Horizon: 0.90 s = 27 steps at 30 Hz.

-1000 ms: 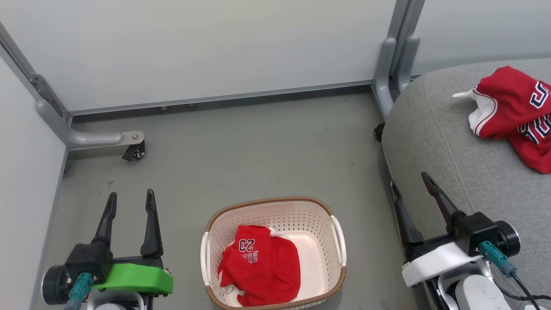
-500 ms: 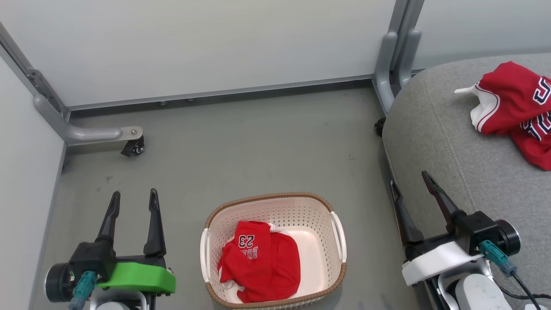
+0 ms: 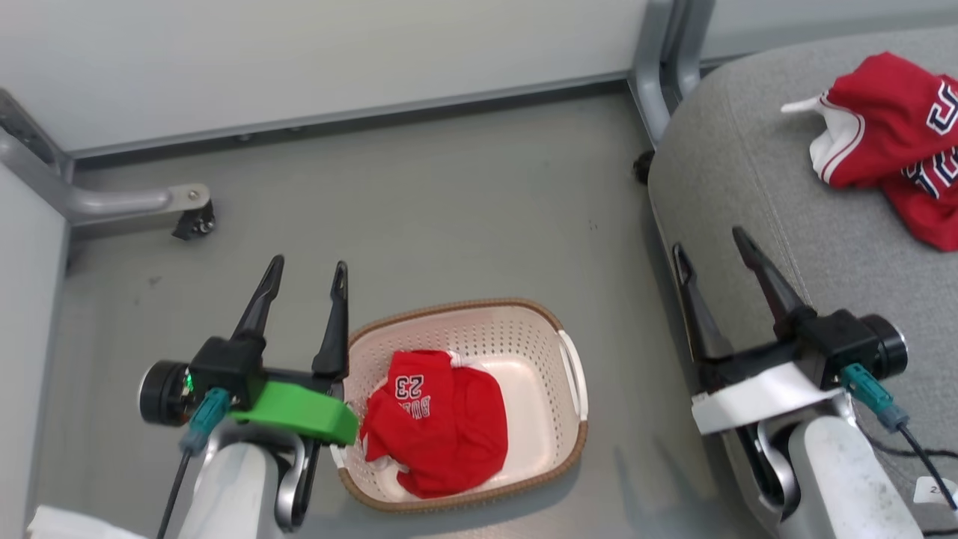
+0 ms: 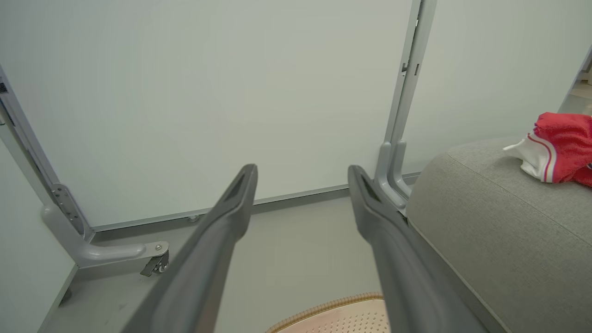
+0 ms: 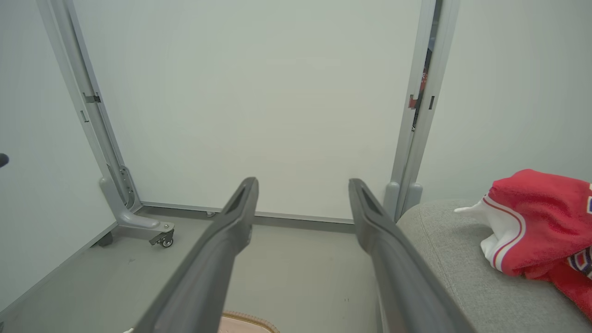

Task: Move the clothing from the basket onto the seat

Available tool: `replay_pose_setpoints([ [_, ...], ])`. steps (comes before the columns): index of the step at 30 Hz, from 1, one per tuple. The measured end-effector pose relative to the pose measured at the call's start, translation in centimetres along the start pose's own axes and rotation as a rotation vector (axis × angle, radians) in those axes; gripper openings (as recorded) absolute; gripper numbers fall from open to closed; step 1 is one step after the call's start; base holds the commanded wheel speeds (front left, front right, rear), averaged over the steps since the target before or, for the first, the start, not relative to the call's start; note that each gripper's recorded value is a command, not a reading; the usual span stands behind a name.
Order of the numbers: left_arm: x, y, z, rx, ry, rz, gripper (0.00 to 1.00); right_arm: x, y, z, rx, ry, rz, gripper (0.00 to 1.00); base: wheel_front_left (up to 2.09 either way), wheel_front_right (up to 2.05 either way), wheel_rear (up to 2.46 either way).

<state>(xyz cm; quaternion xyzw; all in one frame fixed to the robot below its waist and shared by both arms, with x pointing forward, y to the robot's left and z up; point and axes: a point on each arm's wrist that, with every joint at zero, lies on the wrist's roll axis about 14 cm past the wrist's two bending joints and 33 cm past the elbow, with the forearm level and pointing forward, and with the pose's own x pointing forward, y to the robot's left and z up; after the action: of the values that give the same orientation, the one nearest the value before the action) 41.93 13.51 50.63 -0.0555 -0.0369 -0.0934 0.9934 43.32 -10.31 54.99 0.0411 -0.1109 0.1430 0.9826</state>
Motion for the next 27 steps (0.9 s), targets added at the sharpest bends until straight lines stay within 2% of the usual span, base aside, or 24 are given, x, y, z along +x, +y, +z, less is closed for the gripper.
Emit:
replay_pose_setpoints([
  [13, 6.7, -4.8, -8.7, 0.05, 0.206, -0.225, 1.0, 4.8, -3.7, 0.3, -0.021, -0.079, -0.049, 1.0, 0.0, 0.0, 0.0],
  [20, 8.5, -6.1, -15.4, 0.083, 0.35, -0.327, 1.0, 6.7, -5.7, -1.8, -0.027, -0.069, -0.072, 1.0, 0.0, 0.0, 0.0],
  [27, 7.9, -6.1, -23.2, 0.119, 0.539, -0.403, 1.0, 7.8, -7.1, -5.0, -0.031, -0.027, -0.082, 1.0, 0.0, 0.0, 0.0],
])
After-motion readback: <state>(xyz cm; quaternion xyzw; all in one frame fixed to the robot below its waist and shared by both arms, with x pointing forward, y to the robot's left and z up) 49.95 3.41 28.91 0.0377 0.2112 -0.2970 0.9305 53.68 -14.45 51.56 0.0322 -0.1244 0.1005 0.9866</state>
